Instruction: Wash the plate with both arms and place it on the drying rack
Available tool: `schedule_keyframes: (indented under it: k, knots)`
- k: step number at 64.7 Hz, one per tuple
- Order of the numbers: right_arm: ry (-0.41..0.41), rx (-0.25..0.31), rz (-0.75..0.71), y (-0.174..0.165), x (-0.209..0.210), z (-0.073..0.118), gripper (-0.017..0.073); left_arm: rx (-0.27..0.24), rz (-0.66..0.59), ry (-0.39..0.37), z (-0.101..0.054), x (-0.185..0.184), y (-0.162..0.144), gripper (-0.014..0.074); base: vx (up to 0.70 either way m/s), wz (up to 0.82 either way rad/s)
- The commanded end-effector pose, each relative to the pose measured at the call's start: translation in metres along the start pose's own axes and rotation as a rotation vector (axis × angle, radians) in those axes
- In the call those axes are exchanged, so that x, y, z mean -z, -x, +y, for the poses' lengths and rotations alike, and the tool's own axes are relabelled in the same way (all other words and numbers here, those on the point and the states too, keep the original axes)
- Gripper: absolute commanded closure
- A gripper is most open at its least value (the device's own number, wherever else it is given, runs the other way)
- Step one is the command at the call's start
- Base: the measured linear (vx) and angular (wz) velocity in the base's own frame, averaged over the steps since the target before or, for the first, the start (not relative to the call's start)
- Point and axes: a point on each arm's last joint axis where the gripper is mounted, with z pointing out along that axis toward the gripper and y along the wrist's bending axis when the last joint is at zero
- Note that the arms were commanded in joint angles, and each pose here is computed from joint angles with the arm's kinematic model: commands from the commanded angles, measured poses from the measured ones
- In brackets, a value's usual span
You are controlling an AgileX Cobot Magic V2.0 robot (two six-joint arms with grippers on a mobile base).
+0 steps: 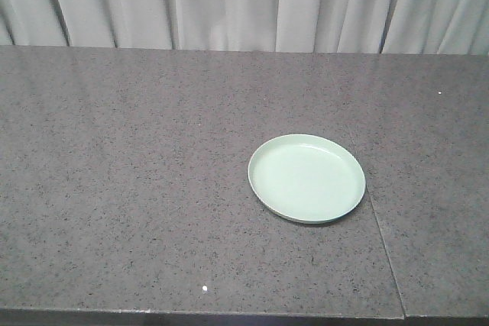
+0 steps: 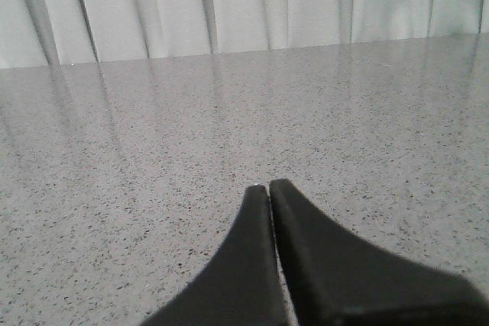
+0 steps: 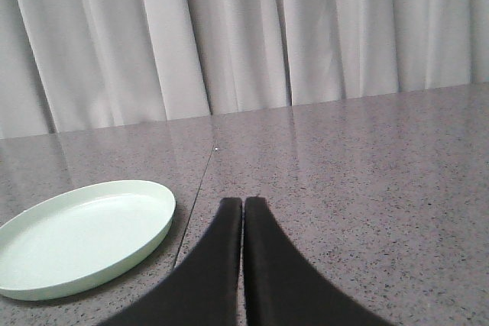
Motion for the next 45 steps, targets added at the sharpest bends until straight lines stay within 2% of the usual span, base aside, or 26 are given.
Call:
schedule_keyframes:
  k: [1,24,37,45]
  knots:
    - [0.01,0.003,-0.082,0.007,0.001,0.001,0.0564,-0.002,-0.105,-0.03,-0.003,0.004,0.016,0.06,0.0,0.0]
    - [0.011,0.003,-0.089,0.008,0.001,0.001,0.0564,-0.002,-0.105,-0.03,-0.003,0.004,0.016,0.06,0.0,0.0]
    - [0.028,-0.091,-0.183,0.022,0.003,0.003,0.0562,-0.002,-0.105,-0.03,-0.003,0.004,0.016,0.06,0.0,0.0]
    - [0.027,-0.095,-0.16,0.048,0.005,0.007,0.0562,-0.002,-0.105,-0.03,-0.003,0.004,0.016,0.06,0.0,0.0]
